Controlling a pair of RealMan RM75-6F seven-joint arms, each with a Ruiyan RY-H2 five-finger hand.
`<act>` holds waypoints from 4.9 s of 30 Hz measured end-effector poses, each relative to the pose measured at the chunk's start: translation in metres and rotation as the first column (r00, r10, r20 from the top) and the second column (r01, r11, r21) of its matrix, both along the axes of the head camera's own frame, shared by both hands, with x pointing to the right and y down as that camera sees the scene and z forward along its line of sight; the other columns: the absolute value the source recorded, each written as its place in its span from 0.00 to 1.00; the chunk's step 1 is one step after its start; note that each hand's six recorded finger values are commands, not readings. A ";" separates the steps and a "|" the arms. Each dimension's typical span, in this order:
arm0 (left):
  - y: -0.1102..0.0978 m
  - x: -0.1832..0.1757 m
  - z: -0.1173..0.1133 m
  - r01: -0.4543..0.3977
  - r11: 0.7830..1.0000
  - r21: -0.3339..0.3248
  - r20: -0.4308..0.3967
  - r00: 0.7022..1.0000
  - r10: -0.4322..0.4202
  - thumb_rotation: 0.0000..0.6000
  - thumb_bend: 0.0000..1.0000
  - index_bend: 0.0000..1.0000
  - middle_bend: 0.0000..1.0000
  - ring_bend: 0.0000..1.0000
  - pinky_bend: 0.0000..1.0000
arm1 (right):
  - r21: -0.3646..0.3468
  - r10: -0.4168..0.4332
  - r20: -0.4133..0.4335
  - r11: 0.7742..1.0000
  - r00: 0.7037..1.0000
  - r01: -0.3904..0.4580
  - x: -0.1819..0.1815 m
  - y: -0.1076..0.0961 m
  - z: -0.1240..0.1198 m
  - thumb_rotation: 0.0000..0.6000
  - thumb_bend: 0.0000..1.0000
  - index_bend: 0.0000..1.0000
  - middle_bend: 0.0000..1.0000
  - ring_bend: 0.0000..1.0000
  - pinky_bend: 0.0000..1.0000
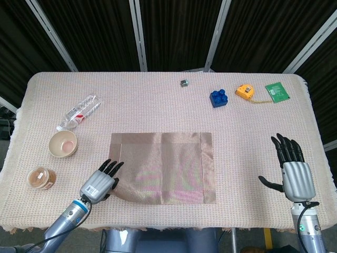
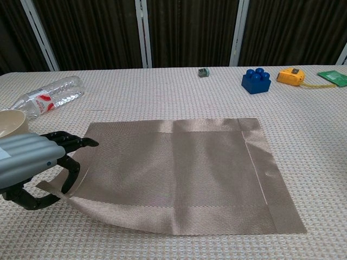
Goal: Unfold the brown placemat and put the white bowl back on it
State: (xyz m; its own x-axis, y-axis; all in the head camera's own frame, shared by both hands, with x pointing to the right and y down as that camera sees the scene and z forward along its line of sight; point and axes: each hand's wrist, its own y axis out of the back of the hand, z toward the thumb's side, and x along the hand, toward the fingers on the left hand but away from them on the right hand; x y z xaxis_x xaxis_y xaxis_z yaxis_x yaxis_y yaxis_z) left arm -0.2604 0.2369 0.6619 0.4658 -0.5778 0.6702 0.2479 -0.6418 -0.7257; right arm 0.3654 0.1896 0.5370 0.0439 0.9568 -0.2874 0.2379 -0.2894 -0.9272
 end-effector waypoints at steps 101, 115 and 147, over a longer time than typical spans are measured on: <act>-0.112 -0.165 0.012 0.436 0.890 0.135 0.085 0.890 -0.449 1.00 0.45 0.66 0.00 0.00 0.00 | -0.014 -0.019 0.007 1.000 1.000 0.019 -0.005 0.002 0.003 1.00 0.00 0.00 0.00 0.00 0.00; -0.102 0.018 -0.023 0.127 0.991 0.048 -0.202 0.973 -0.115 1.00 0.45 0.67 0.00 0.00 0.00 | -0.015 -0.005 0.011 1.000 1.000 0.006 -0.001 -0.001 0.003 1.00 0.00 0.00 0.00 0.00 0.00; -0.078 0.112 -0.001 0.066 0.994 0.082 -0.188 0.981 -0.050 1.00 0.03 0.00 0.00 0.00 0.00 | 0.010 0.052 0.024 0.999 0.998 -0.052 0.019 -0.004 -0.010 1.00 0.00 0.00 0.00 0.00 0.00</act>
